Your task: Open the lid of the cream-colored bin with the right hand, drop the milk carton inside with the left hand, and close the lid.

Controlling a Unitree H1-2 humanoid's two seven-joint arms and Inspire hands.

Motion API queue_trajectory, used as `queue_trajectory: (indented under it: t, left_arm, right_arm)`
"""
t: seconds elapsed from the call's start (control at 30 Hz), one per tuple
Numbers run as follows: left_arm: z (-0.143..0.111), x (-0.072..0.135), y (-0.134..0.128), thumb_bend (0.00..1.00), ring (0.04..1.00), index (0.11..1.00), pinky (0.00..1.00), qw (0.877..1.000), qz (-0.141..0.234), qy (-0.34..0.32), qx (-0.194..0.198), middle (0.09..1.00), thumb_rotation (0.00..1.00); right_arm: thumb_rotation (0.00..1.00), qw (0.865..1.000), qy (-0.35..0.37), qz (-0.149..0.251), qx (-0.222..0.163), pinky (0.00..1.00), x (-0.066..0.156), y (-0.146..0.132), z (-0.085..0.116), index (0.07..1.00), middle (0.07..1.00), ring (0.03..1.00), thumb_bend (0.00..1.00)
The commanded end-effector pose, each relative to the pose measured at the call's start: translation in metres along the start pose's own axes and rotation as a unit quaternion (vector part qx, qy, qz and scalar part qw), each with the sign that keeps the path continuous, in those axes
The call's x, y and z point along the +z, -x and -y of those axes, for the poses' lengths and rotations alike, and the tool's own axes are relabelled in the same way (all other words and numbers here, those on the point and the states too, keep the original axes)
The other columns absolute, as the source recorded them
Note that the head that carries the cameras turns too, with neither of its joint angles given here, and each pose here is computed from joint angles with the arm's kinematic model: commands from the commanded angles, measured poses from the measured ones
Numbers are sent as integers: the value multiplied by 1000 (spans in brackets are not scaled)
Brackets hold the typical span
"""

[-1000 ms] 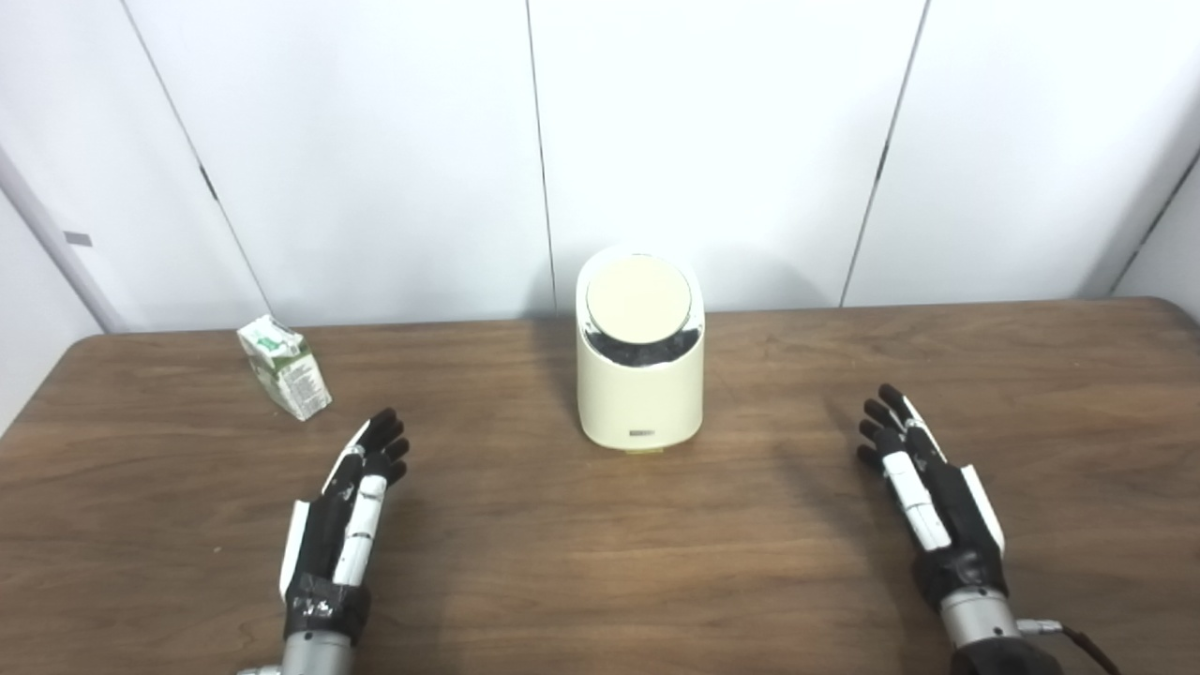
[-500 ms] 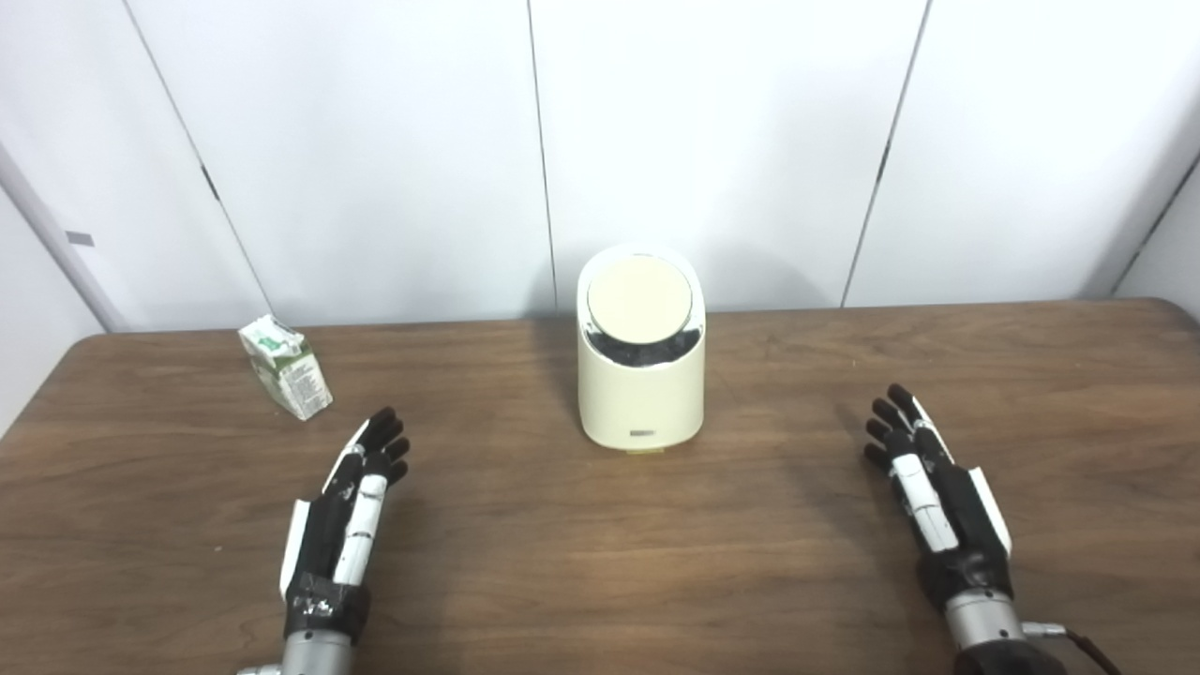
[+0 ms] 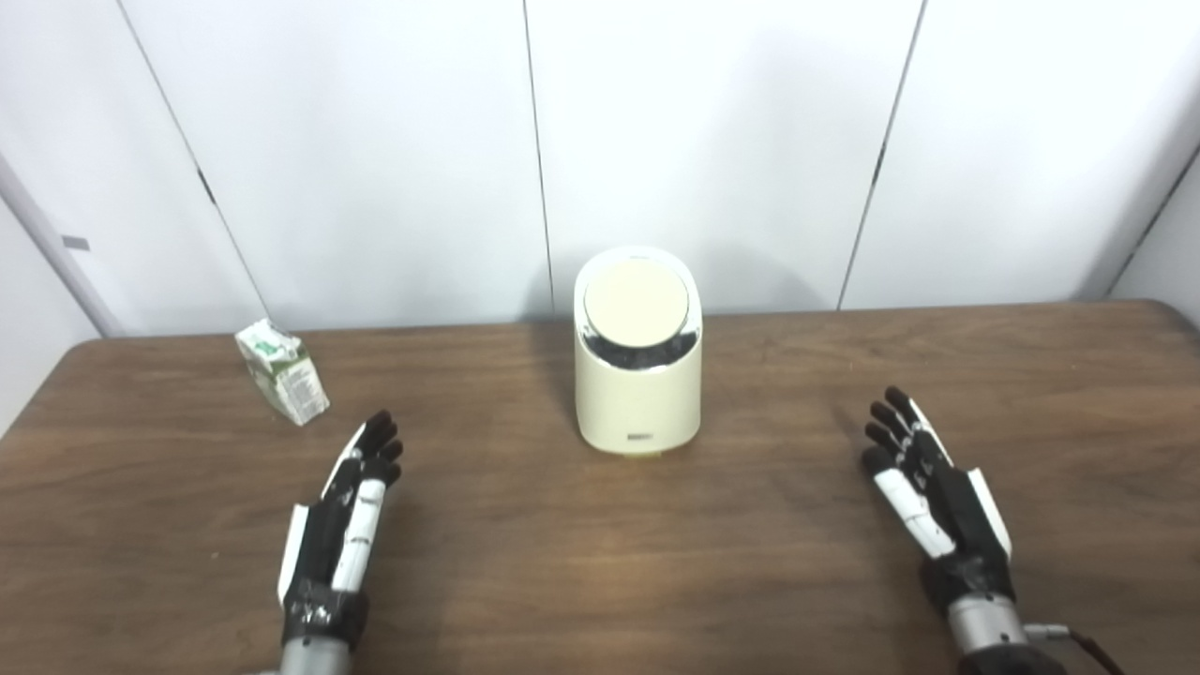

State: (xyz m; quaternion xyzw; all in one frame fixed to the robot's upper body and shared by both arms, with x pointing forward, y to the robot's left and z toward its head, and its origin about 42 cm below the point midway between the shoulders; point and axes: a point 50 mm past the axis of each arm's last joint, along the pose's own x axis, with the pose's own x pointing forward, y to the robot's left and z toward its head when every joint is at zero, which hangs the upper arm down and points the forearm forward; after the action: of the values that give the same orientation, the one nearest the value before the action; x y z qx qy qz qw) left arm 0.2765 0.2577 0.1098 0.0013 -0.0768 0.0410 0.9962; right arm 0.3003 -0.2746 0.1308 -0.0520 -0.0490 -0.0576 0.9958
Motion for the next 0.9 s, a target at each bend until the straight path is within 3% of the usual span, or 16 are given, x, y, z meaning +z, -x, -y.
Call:
queue_trajectory:
  t: [0.0, 0.07, 0.17, 0.4, 0.53, 0.7, 0.87]
  left_arm:
    - [0, -27, 19, 427, 928, 948, 942, 999, -45, 1, 3, 939, 808]
    - [0, -28, 19, 406, 930, 947, 947, 999, -47, -1, 5, 936, 811]
    - [2, -27, 21, 388, 932, 950, 959, 999, -50, -4, 6, 939, 813]
    - [4, -29, 22, 367, 937, 960, 971, 999, -50, 5, 4, 945, 817]
    - [5, -28, 23, 364, 940, 960, 979, 999, -48, 6, 2, 946, 819]
    - [6, -28, 26, 384, 931, 955, 970, 999, -49, 2, 4, 937, 819]
    - [7, -27, 28, 396, 931, 961, 973, 999, -50, 0, 3, 938, 824]
  right_arm:
    - [615, 999, -6, 54, -4, 872, 29, -21, -7, 938, 929, 906, 740]
    - [605, 998, -5, 58, -6, 868, 35, -28, -9, 927, 927, 905, 803]
    - [555, 998, 11, 64, -11, 864, 52, -43, -16, 922, 913, 918, 821]
    - [490, 996, 32, 84, -8, 936, 83, -68, -31, 920, 915, 920, 912]
    - [481, 994, 41, 97, 5, 913, 99, -78, -41, 921, 917, 917, 903]
    - [506, 988, 106, 116, 11, 865, 116, -94, -57, 913, 896, 890, 872]
    - [520, 984, 129, 120, 17, 779, 130, -111, -71, 904, 881, 873, 927]
